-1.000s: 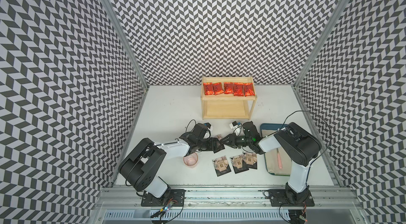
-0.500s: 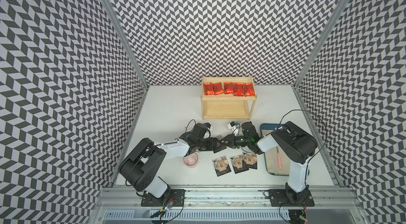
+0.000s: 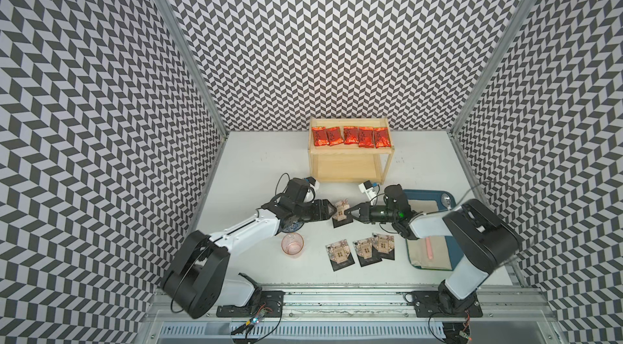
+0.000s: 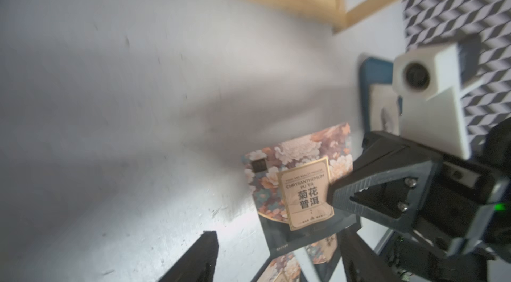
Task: Place the tea bags on the shelf by color
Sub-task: Pick up the tea bag from the center of the board.
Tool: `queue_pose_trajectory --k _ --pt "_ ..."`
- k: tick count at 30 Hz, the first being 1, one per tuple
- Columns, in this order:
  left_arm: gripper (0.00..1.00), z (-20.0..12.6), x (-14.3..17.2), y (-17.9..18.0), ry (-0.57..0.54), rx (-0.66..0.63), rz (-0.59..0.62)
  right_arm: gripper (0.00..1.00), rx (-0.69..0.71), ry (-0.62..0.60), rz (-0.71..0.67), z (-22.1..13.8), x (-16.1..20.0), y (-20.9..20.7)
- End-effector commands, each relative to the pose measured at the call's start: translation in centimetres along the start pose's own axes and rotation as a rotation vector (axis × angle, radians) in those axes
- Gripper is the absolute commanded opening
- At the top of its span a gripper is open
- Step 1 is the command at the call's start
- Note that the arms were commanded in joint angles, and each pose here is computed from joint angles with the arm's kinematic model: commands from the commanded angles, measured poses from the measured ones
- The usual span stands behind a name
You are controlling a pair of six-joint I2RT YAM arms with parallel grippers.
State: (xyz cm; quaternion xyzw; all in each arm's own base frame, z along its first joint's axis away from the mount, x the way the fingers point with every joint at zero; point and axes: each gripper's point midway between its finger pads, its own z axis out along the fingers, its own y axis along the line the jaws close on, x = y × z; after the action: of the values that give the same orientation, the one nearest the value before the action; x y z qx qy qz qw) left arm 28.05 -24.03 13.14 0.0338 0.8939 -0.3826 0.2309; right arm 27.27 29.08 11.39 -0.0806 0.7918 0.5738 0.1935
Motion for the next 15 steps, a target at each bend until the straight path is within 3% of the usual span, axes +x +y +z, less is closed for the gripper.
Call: queue_pose_trajectory --k 1,6,12,15 --pt "0.78 -3.1 -2.0 -2.6 -0.04 0.165 -0.016 0.0 -0.073 -0.019 -0.134 -2.0 -0.9 3.6" --pt "0.83 -5.9 -2.5 -7.3 -0.071 0.451 0.039 0.0 -0.193 0.004 -0.19 -3.3 -0.6 7.7" --pt "0.81 -6.1 -1.5 -9.0 -0.052 0.518 0.08 0.0 -0.277 0.039 -0.216 -2.6 -0.1 10.7" --pt "0.74 -5.7 -1.0 -8.9 -0.04 0.515 0.078 0.0 -0.29 0.055 -0.215 -2.2 0.0 11.1"
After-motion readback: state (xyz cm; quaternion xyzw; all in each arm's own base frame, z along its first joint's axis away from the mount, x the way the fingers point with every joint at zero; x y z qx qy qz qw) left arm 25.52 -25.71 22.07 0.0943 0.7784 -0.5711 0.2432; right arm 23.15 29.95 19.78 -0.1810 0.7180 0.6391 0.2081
